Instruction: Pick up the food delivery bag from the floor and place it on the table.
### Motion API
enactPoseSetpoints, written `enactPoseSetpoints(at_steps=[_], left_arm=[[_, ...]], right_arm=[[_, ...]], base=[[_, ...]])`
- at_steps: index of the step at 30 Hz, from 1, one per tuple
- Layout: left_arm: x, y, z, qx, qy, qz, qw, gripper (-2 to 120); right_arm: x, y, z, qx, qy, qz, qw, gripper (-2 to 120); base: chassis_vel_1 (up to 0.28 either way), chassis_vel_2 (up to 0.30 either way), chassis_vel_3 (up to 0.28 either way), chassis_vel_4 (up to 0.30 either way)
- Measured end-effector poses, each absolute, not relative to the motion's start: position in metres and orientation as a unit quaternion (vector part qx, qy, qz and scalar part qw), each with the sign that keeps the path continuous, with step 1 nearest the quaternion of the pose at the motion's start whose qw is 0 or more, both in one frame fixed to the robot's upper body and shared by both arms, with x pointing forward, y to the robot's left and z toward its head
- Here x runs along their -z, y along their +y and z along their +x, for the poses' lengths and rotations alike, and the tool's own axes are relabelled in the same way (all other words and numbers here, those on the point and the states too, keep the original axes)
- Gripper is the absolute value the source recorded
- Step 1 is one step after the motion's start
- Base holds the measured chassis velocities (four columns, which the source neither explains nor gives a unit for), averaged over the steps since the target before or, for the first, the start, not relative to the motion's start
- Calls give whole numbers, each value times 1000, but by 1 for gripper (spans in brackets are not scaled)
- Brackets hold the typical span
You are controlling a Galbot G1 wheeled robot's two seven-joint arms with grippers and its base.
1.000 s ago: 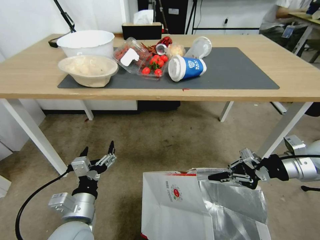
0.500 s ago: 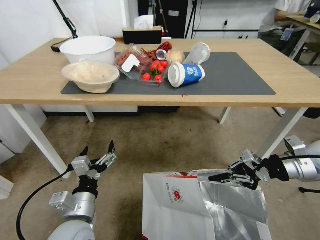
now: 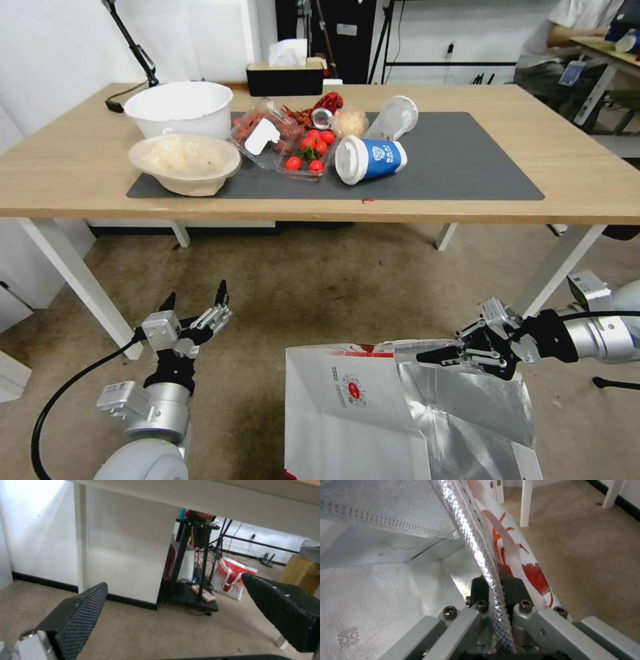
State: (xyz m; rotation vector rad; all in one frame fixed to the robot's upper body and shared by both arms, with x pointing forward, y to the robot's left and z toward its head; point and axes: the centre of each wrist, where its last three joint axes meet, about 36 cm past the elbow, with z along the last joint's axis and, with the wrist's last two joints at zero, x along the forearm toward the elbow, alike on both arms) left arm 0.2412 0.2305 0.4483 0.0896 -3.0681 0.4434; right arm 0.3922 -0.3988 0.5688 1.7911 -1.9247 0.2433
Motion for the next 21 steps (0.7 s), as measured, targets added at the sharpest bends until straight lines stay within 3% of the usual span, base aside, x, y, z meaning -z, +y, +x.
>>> enactPoseSetpoints(at_steps=[21], left_arm=[[-449, 231, 241, -140, -990, 28, 21, 100]], right_arm=[[-571, -396, 392, -91, -705, 659, 247, 0]], base=[[0, 0, 0, 0]])
